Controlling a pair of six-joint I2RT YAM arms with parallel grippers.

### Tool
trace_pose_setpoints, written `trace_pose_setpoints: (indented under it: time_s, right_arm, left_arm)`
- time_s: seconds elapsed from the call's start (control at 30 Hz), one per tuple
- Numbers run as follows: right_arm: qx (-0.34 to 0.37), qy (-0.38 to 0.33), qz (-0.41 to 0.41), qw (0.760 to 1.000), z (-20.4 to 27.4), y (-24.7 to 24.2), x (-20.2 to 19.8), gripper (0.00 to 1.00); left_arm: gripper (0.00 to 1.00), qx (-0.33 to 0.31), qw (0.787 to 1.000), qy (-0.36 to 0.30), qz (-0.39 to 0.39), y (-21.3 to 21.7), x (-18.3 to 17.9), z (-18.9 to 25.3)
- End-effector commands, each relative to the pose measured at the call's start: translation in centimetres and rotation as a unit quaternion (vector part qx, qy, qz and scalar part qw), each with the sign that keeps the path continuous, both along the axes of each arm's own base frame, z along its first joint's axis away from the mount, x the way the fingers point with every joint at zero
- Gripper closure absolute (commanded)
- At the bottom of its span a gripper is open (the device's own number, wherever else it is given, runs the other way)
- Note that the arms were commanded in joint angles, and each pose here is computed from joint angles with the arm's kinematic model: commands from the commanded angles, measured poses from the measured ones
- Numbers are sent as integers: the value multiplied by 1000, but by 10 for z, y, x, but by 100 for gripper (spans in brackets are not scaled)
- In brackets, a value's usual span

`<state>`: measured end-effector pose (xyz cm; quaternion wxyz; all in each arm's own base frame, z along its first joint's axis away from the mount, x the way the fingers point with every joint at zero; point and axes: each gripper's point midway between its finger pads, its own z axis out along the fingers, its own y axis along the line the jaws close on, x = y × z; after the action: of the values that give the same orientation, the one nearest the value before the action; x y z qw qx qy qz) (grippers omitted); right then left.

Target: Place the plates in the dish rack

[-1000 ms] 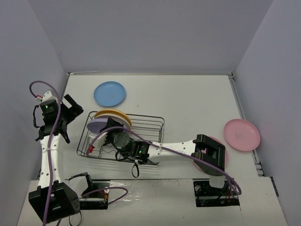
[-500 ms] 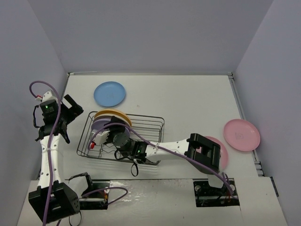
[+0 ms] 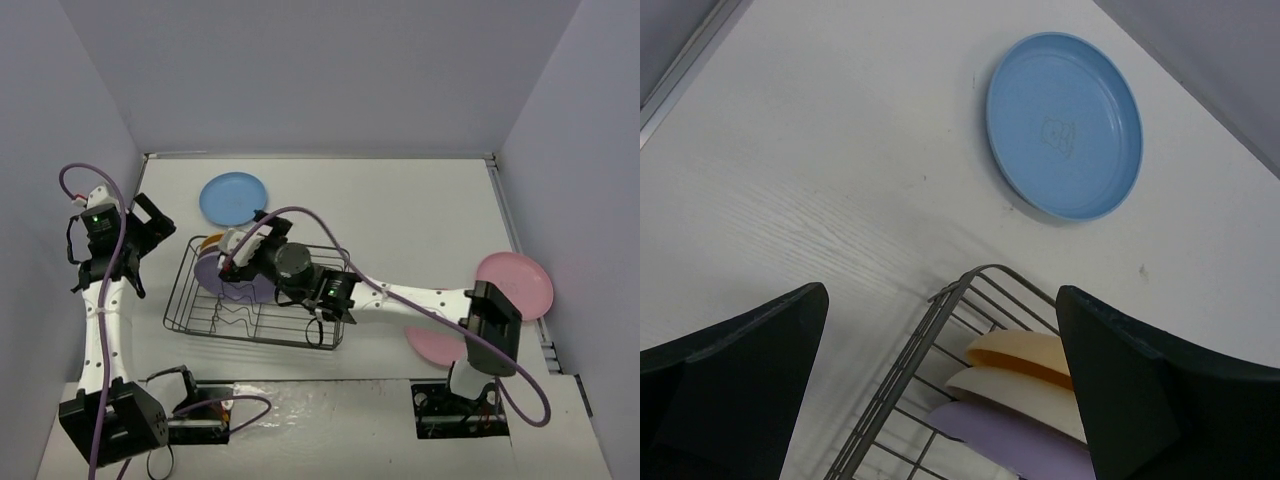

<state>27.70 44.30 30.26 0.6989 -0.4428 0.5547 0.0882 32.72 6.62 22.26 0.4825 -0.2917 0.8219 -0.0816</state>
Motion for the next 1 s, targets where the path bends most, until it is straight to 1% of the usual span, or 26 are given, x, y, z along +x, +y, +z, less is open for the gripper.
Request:
trace_pose_setpoints:
  time_s: [0.0,0.07,0.13,0.23,0.3,0.37,0.43,0.47,0.53,0.6,0.7,0.73,0.83,0.9,0.97]
  right_arm:
    - [147,35,-37,988,79,-55,29,0]
    - [177,47,-76,980,85,-87,48,0]
    - [214,89,-99,968,73,-114,61,0]
    - [255,108,-140,951,57,-160,79,0]
    - [265,120,-173,941,37,-187,87,0]
    - [265,131,-203,933,16,-210,91,0]
    - [262,137,-227,928,-1,-227,94,0]
    - [262,141,-240,924,-10,-238,97,0]
    - [293,155,-273,903,-23,-273,109,0]
    - [311,172,-285,890,-36,-295,117,0]
    - [326,190,-293,879,-55,-312,123,0]
    - [329,192,-295,877,-59,-314,125,0]
    - [323,200,-294,877,-69,-316,128,0]
    - [322,202,-290,878,-71,-314,128,0]
    - [318,195,-291,881,-71,-315,128,0]
  left_arm:
    - [3,11,997,-59,-47,-3,35,50]
    - [3,5,997,-57,-60,-3,50,52]
    - [3,-10,995,-47,-86,-6,70,42]
    - [3,-21,993,-41,-113,-9,93,36]
    - [3,-19,993,-19,-116,-6,107,27]
    - [3,-4,993,8,-121,-7,121,19]
    - [3,14,987,22,-158,-23,132,13]
    - [3,12,986,28,-161,-23,137,11]
    - [3,5,983,47,-177,-29,148,-1]
    - [3,4,981,57,-183,-29,157,-5]
    - [3,14,979,84,-188,-28,169,-14]
    - [3,25,977,103,-184,-26,171,-20]
    - [3,39,974,130,-184,-23,186,-32]
    - [3,36,971,149,-181,-17,190,-45]
    - [3,56,974,143,-168,-3,198,-34]
